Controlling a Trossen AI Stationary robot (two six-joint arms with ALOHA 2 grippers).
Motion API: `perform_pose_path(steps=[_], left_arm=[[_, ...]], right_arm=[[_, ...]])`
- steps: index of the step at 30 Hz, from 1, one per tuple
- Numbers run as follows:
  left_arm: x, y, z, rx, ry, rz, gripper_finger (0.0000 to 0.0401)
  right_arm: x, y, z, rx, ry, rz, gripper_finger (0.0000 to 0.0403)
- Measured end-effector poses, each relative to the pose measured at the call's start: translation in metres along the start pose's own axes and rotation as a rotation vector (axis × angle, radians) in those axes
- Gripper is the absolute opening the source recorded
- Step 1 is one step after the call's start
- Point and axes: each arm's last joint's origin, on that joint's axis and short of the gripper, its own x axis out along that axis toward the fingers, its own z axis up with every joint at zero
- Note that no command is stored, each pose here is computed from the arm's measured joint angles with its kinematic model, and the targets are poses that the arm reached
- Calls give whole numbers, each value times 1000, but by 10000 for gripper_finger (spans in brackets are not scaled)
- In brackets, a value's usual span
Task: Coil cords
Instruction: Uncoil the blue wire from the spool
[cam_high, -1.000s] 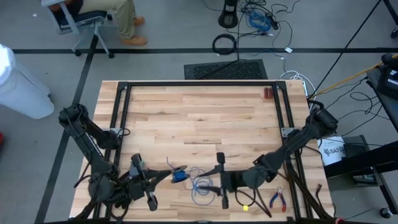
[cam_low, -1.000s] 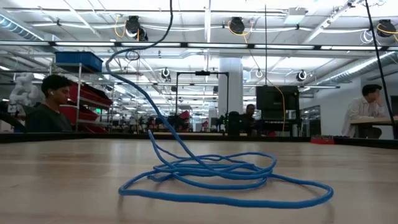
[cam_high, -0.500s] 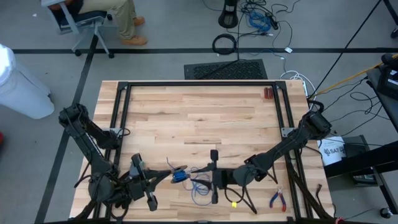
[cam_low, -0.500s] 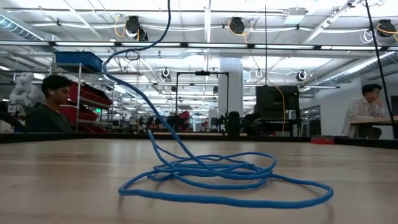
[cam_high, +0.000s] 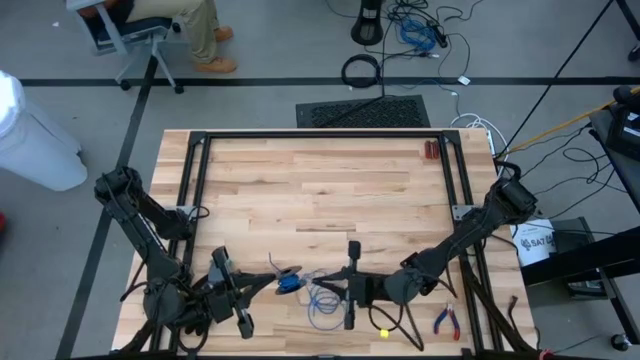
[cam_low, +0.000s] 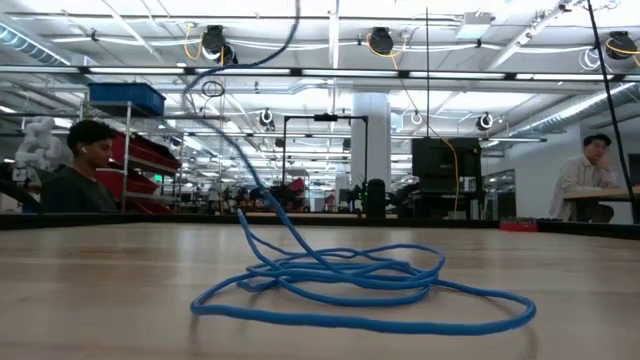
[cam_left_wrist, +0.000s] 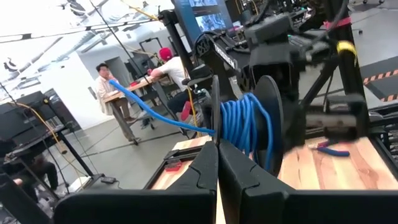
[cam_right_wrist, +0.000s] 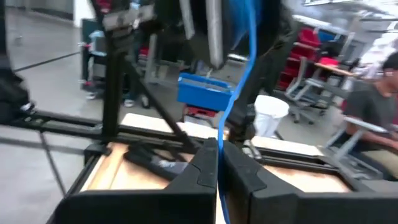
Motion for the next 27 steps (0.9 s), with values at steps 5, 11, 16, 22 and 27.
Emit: perform_pose_path(steps=[5, 11, 16, 22, 27], left_arm=[[0, -4, -7, 98, 25, -15, 2], [6, -2, -9, 115, 39, 0, 2], [13, 0, -12, 105, 52, 19, 2], [20, 2, -14, 52, 64, 43, 2], [23, 4, -14, 27, 68, 54, 2]], right_arm=[[-17, 2, 18, -8, -37, -28, 1], [-32, 6, 34, 4, -108, -8, 1], [-33, 8, 37, 11, -142, 65, 0], [-27, 6, 35, 37, -151, 112, 0], [-22, 5, 32, 67, -155, 165, 0]])
